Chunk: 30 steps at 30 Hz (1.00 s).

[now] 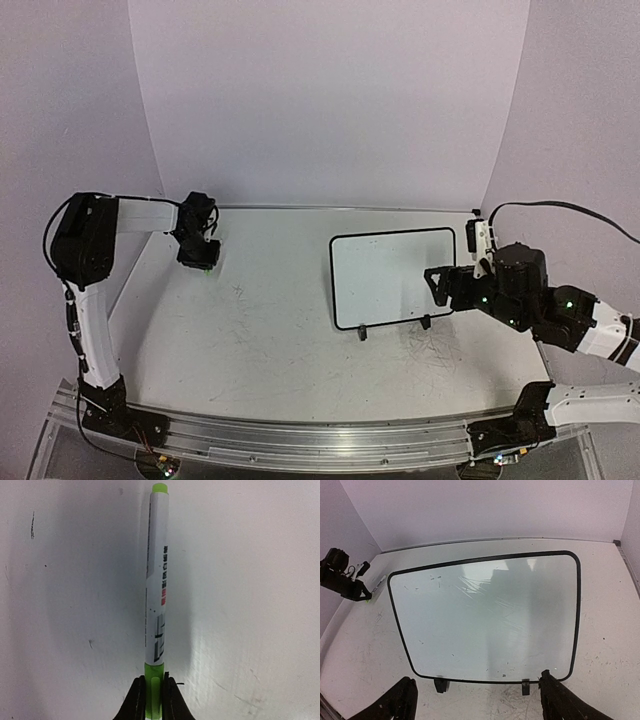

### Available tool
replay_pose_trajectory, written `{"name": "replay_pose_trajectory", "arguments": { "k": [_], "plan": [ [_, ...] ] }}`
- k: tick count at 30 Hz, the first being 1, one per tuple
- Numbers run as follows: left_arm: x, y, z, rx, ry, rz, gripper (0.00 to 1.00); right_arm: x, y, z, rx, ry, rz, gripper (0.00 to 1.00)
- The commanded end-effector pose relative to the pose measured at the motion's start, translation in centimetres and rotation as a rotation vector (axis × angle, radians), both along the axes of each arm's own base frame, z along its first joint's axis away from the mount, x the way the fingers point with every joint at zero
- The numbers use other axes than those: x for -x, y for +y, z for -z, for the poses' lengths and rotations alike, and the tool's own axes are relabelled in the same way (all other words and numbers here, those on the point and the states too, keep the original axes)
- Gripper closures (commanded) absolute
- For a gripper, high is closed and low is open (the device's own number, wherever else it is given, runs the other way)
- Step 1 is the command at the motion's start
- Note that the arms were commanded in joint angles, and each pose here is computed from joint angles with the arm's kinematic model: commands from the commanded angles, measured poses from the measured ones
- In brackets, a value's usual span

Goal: Write a sentence on the whiteboard
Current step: Pick up the whiteboard marker from the corner of the board, then pass from the left arm to the right

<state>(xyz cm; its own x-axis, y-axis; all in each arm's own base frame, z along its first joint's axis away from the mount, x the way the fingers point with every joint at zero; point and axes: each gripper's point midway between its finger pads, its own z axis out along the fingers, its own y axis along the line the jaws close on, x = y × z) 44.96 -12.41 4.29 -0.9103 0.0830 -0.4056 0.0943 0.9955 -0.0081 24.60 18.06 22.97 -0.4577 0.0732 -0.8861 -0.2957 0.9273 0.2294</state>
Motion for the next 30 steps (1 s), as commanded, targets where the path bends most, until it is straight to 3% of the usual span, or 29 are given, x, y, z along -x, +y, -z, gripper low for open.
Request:
{"name": "replay_pose_trajectory", "arguments": {
  "k": [1, 7, 11, 16, 21, 30],
  "plan": [
    [3.5, -3.8, -10.6, 0.155, -0.145, 0.061, 1.00, 0.7, 2.2, -3.9, -0.053, -0.044, -0.133, 0.12],
    [13.6, -12.5, -16.7, 0.442, -0.142, 0.329, 1.00, 2.4, 6.4, -6.3, -0.099, 0.034, -0.390, 0.10],
    [20.4, -17.6, -17.6, 0.488, -0.107, 0.478, 1.00, 2.3, 8.2, -7.7, -0.150, 0.107, -0.539, 0.11],
    [25.5, -21.0, -18.3, 0.447, -0.148, 0.644, 1.00, 1.0, 9.8, -8.8, -0.268, 0.221, -0.703, 0.15],
    [27.9, -23.0, -18.1, 0.376, -0.193, 0.867, 1.00, 1.9, 12.5, -7.3, -0.322, 0.335, -0.890, 0.16],
    [28.5, -23.8, -18.8, 0.313, -0.285, 1.095, 1.00, 2.9, 15.5, -3.7, -0.381, 0.499, -0.991, 0.17]
  ]
}}
